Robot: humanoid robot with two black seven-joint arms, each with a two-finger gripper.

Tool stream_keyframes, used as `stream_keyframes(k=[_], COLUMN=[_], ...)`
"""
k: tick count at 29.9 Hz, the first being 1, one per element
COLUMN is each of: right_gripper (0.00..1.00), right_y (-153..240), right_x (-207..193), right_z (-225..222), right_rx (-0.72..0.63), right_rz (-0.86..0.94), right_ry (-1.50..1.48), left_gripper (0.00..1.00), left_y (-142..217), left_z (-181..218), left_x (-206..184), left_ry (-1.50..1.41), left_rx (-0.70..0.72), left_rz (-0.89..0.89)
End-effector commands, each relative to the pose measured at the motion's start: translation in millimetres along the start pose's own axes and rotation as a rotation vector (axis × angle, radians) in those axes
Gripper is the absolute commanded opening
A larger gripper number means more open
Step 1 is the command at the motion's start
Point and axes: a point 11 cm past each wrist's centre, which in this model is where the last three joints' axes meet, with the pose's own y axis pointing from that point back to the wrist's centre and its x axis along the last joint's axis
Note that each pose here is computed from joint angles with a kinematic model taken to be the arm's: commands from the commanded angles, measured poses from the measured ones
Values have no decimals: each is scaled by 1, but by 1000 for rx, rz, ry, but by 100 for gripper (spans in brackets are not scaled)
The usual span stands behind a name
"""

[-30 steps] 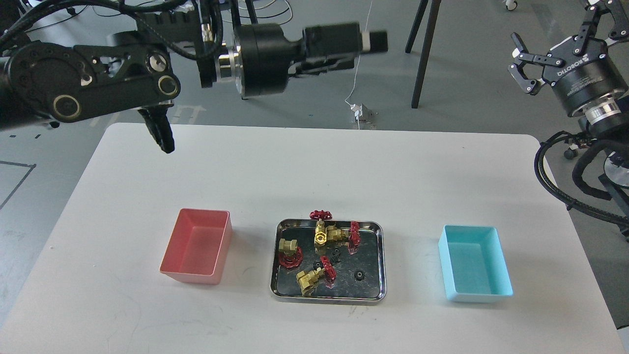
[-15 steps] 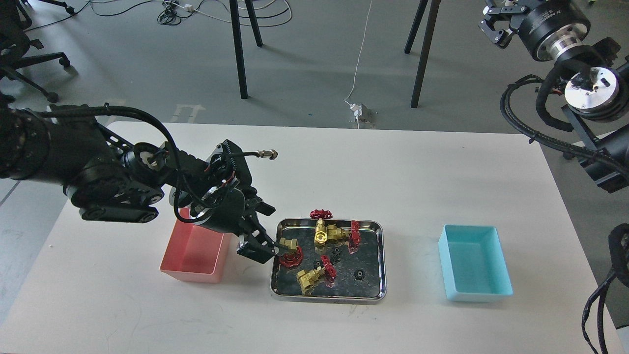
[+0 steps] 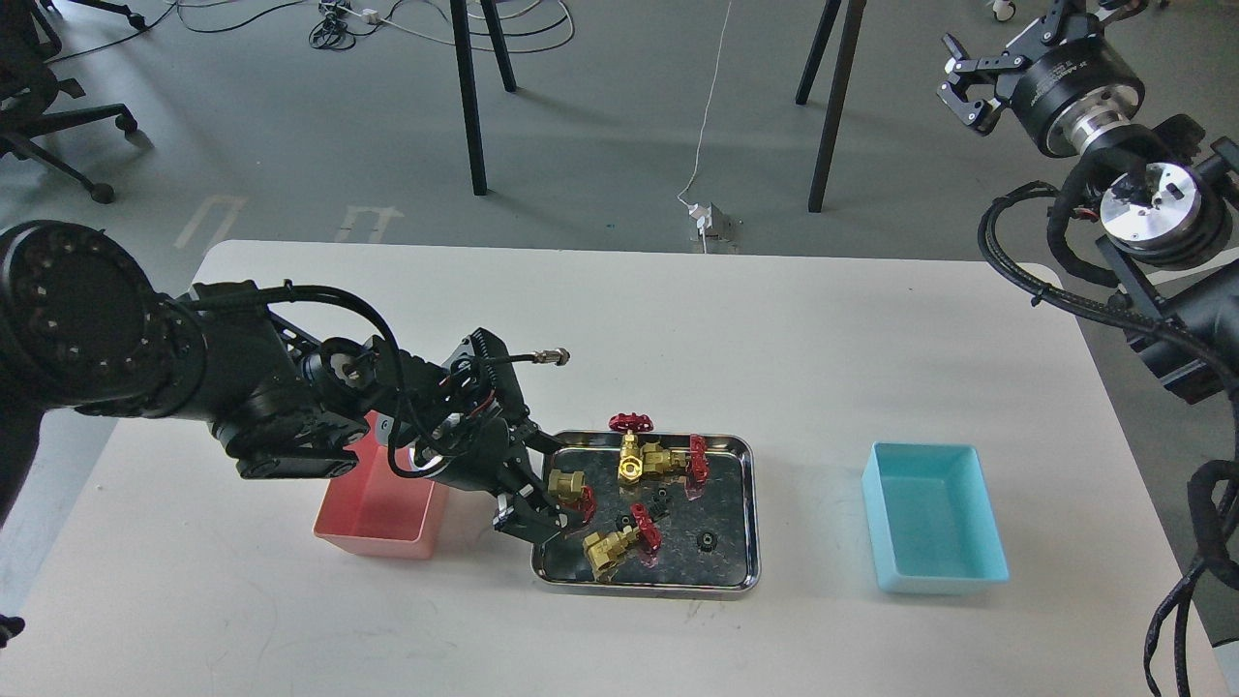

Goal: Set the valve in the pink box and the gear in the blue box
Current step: 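Grasp a brass red-handled valve from the tray with the left gripper, then carry the valve over the pink box and lower it in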

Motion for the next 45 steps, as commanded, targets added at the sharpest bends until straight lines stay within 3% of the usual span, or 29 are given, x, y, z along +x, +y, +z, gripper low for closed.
stream_keyframes(k=[1, 21, 30, 37, 45], right_gripper=[100, 100, 100, 100, 100], right_y=[2, 9, 11, -5, -22], right_x=[4, 8, 11, -24, -53], right_z=[2, 8, 10, -7, -40], right_rx=[-4, -10, -12, 27, 72], right_rz=[3, -13, -4, -59, -11], right_ry=[0, -4, -8, -23, 31], left_gripper=[78, 7, 5, 5, 5], left_y=[-2, -6, 22, 84, 137], left_z=[-2, -17, -28, -27, -30], left_x=[-2, -3, 11, 31, -11], left_ry=[1, -104, -78, -24, 37], left_rx=[6, 39, 71, 93, 145], left_rz=[0, 10, 64, 137, 137])
